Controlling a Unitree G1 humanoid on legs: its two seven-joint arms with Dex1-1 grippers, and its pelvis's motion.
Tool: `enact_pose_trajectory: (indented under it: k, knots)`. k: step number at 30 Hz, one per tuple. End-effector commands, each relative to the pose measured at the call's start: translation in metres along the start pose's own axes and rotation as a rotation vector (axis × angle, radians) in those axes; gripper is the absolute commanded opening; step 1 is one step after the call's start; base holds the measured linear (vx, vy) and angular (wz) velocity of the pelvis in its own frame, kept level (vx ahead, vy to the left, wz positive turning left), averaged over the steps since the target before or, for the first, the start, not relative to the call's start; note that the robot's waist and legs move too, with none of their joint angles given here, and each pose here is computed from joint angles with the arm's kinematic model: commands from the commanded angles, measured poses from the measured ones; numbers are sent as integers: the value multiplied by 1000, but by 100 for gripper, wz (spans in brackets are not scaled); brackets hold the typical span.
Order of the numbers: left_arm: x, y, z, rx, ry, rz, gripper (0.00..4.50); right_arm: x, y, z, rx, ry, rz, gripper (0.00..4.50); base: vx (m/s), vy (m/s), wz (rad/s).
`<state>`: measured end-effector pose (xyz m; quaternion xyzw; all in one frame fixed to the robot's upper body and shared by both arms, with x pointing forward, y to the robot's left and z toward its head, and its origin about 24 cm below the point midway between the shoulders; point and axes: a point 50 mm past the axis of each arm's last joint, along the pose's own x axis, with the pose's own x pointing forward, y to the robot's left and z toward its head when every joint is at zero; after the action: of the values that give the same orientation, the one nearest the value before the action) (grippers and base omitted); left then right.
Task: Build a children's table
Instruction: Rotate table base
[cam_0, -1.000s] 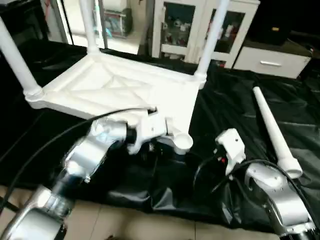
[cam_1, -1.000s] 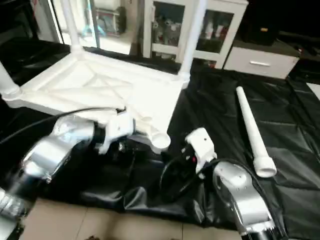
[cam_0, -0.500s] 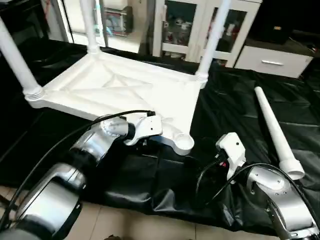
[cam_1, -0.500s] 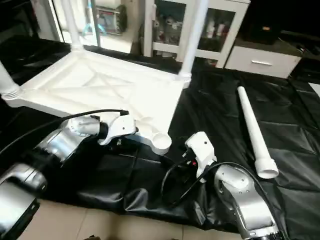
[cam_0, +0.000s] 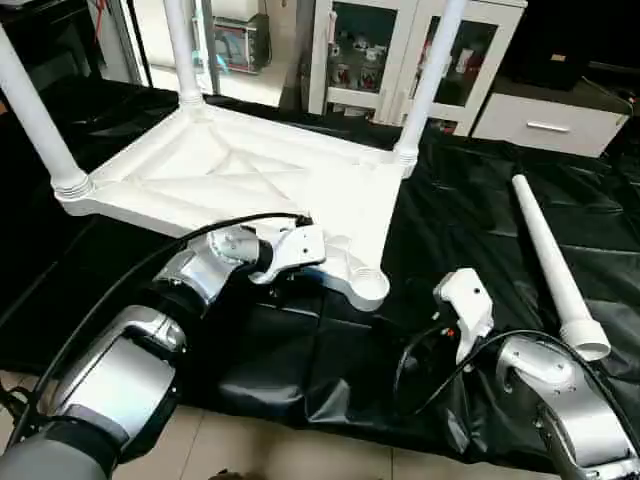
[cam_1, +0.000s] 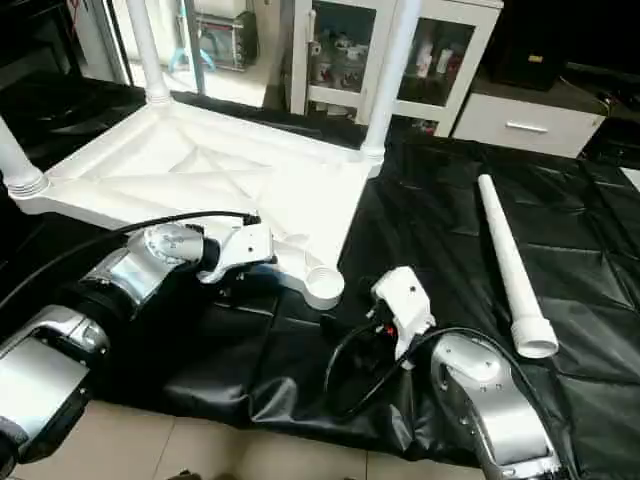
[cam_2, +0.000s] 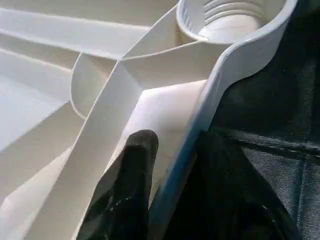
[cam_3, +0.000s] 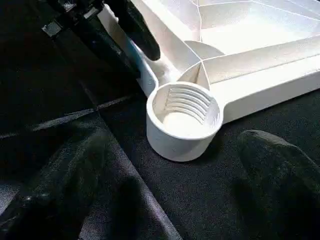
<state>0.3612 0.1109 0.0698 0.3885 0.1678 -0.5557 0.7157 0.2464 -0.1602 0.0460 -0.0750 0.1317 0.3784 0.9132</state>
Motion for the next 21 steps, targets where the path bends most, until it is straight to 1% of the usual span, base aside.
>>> enact_pose_trajectory:
  k: [1, 2, 3, 6, 9, 11, 12, 14, 15, 17, 21]
  knots:
    - [4, -5, 0, 34, 26, -64, 142, -2, -4, 5, -21, -6, -4, 450, 0, 0, 0]
    - [3, -5, 0, 53, 41, -85, 142, -2, -4, 5, -22, -6, -2, 450, 0, 0, 0]
    - [3, -7, -1, 85, 68, -122, 131, -2, -4, 5, -23, -5, -1, 450, 0, 0, 0]
    - [4, -11, -3, 133, 120, -193, 106, -2, -4, 5, -25, -4, 3, 450, 0, 0, 0]
    - [4, -15, -6, 145, 154, -249, 93, -2, -3, 5, -27, -3, 6, 450, 0, 0, 0]
    - [4, -16, -7, 154, 168, -265, 76, -2, -3, 5, -28, -3, 7, 450, 0, 0, 0]
    - [3, -16, -10, 166, 198, -282, 70, -2, -3, 5, -28, -2, 6, 450, 0, 0, 0]
    - [2, -16, -11, 168, 210, -292, 66, -2, -3, 5, -29, -2, 6, 450, 0, 0, 0]
    - [2, -17, -12, 163, 217, -296, 52, -3, -3, 5, -29, -2, 6, 450, 0, 0, 0]
    - [1, -16, -14, 145, 233, -299, 47, -3, -3, 5, -29, -2, 5, 450, 0, 0, 0]
    - [-5, -20, -24, 23, 275, -348, 36, -3, -2, 4, -29, -1, 6, 450, 0, 0, 0]
